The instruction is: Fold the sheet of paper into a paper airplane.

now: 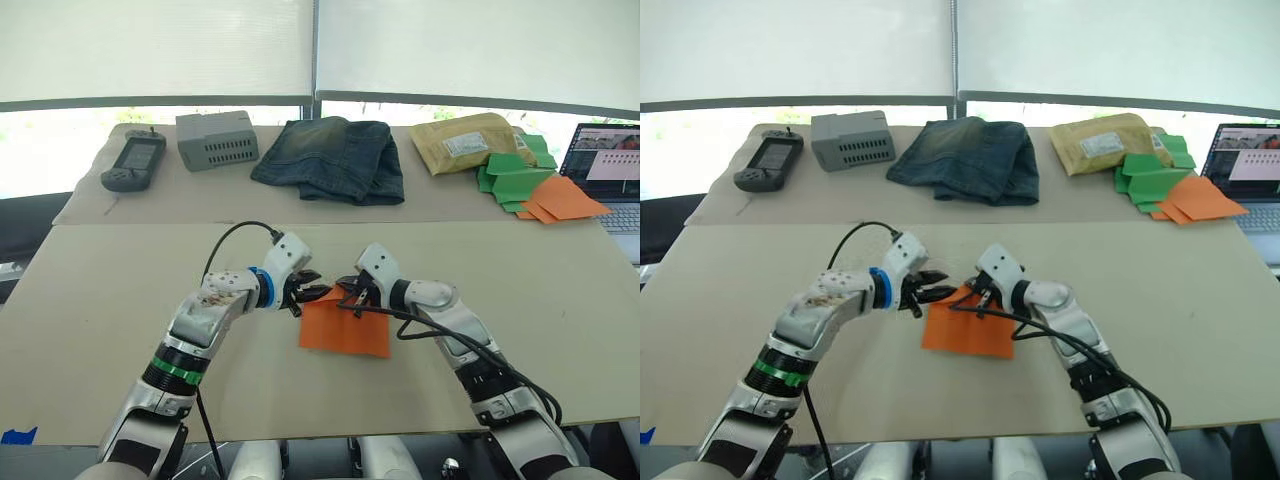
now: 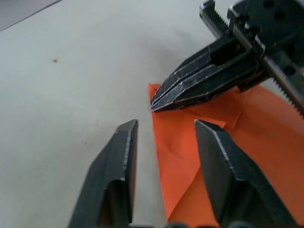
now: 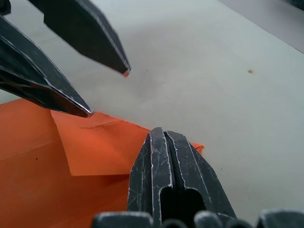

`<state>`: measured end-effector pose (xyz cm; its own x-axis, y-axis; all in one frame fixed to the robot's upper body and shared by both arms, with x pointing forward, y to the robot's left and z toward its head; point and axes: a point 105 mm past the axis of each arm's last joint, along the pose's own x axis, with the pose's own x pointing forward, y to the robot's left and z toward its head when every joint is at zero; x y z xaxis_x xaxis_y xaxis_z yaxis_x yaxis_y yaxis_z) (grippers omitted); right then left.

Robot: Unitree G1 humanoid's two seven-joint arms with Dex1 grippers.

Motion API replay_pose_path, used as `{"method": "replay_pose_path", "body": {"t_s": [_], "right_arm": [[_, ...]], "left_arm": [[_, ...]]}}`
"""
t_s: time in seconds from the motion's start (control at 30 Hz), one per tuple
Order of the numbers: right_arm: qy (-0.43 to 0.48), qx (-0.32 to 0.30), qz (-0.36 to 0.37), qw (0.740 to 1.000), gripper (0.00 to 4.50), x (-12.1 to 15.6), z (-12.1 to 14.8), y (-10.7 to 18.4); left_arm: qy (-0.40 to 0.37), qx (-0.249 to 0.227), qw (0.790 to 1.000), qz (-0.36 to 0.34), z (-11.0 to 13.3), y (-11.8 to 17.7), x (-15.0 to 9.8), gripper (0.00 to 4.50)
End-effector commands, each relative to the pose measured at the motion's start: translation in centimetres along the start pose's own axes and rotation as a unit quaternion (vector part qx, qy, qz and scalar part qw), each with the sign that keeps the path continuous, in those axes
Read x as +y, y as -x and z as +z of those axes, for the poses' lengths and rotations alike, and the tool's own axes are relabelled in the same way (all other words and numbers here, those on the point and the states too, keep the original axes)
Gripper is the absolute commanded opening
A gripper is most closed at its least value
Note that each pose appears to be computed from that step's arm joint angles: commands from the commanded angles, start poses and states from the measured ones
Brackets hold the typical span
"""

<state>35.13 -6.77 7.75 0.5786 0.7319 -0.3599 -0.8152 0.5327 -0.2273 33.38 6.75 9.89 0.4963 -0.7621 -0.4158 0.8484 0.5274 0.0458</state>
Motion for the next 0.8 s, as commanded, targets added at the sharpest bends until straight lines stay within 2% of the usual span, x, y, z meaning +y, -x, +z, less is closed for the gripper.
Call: {"method": "replay_pose_path", "body": {"t_s": [0.03,0.1,0.27,0.43,0.57,0.8], "right_arm": [[-0.004,0.022,0.014,1.000,0.00,1.1,-1.4,-0.2],[-0.004,0.022,0.013,1.000,0.00,1.0,-1.4,-0.1],[0.003,0.002,0.003,1.000,0.00,0.6,-0.1,0.1],[0.010,-0.013,0.023,1.000,0.00,1.7,1.1,-0.3],[-0.002,0.007,0.032,0.999,0.00,2.6,-0.2,-0.8],[-0.003,0.027,-0.045,0.999,0.00,-0.6,-1.2,-0.1]], "left_arm": [[-0.022,0.002,1.000,0.006,-0.2,-0.9,-0.2,0.62],[-0.022,0.013,1.000,0.008,-0.9,-1.1,-0.2,0.06],[-0.021,0.036,0.999,0.002,-2.6,-1.3,-0.7,0.06],[-0.013,0.041,0.999,0.002,-3.3,-1.4,-1.0,0.06],[-0.018,0.043,0.999,0.015,-3.3,-1.5,-0.7,0.06],[-0.019,0.042,0.999,0.012,-3.3,-1.5,-0.8,0.06]]}}
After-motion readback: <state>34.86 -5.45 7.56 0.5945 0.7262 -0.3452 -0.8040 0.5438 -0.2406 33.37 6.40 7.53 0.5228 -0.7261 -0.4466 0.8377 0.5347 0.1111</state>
